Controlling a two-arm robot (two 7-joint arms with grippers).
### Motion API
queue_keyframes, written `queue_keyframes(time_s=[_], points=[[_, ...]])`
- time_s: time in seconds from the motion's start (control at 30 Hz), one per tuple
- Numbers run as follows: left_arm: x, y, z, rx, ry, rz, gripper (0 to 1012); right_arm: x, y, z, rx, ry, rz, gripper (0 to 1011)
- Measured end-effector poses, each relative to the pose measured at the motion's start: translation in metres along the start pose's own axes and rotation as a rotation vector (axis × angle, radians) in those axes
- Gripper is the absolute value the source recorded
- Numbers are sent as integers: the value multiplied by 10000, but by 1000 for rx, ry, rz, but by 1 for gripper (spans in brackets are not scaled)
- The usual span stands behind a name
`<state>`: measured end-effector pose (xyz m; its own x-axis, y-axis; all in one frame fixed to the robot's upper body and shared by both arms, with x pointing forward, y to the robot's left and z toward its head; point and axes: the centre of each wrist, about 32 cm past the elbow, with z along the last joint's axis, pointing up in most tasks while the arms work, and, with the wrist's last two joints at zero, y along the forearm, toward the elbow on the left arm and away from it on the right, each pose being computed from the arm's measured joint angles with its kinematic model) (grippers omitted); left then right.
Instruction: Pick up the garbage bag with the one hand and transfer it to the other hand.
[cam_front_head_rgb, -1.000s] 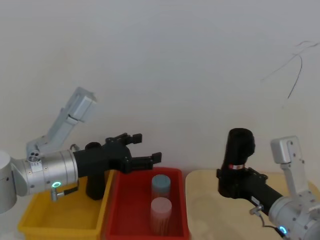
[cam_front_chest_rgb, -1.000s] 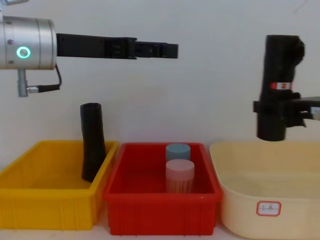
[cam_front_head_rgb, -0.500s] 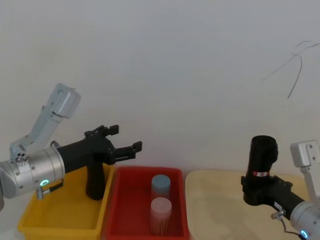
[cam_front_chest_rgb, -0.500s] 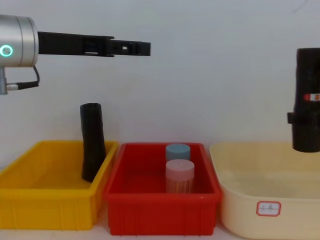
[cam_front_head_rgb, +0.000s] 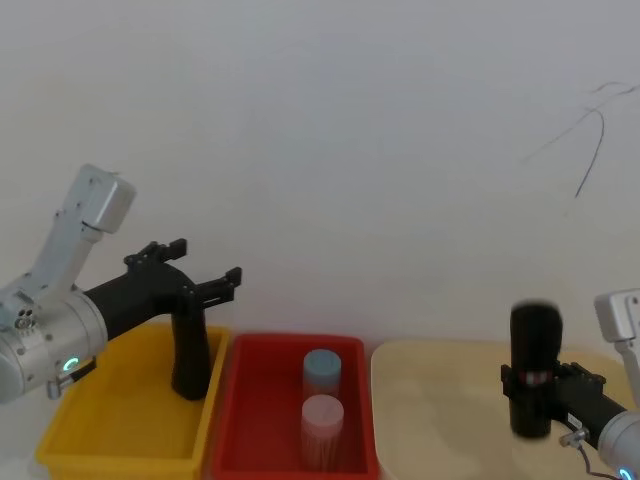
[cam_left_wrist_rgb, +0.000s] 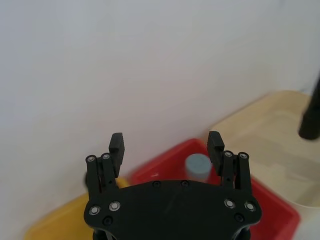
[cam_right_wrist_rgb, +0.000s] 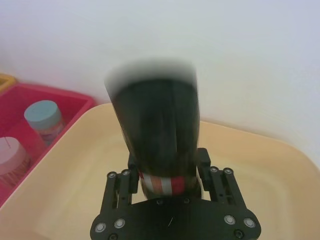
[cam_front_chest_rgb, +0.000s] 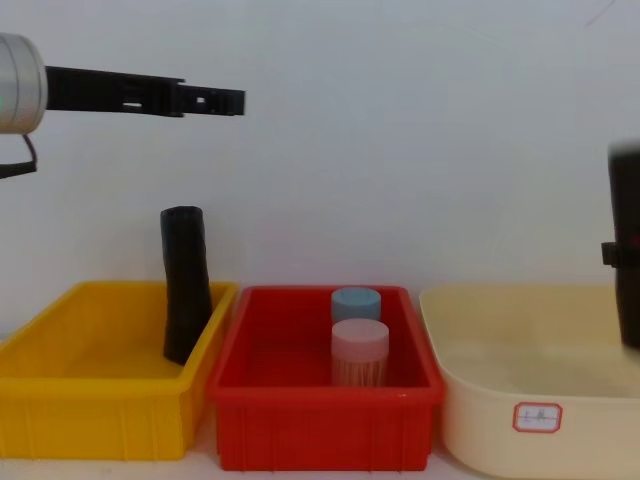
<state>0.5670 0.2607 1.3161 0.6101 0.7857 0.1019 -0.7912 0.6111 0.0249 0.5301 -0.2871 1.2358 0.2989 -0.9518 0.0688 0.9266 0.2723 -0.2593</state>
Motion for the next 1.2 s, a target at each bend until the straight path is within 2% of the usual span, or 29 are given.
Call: queue_keyframes(time_s=[0.27,0.47,0.73,1.2], points=[[-38,64,-1,14,-22,132,1002,16,-14,-8,-10,-2,-11,884],[-50,92,-4,21,-34,192,1002,23,-21,-10,-16,-3,-16,1001],[-59,120,-7,27,-46,248,1002,27,-25,-13,-19,-3,-19,1001],[-67,139,-9,30,-54,286,1002,30,-31,-9,-19,-6,-22,1001]])
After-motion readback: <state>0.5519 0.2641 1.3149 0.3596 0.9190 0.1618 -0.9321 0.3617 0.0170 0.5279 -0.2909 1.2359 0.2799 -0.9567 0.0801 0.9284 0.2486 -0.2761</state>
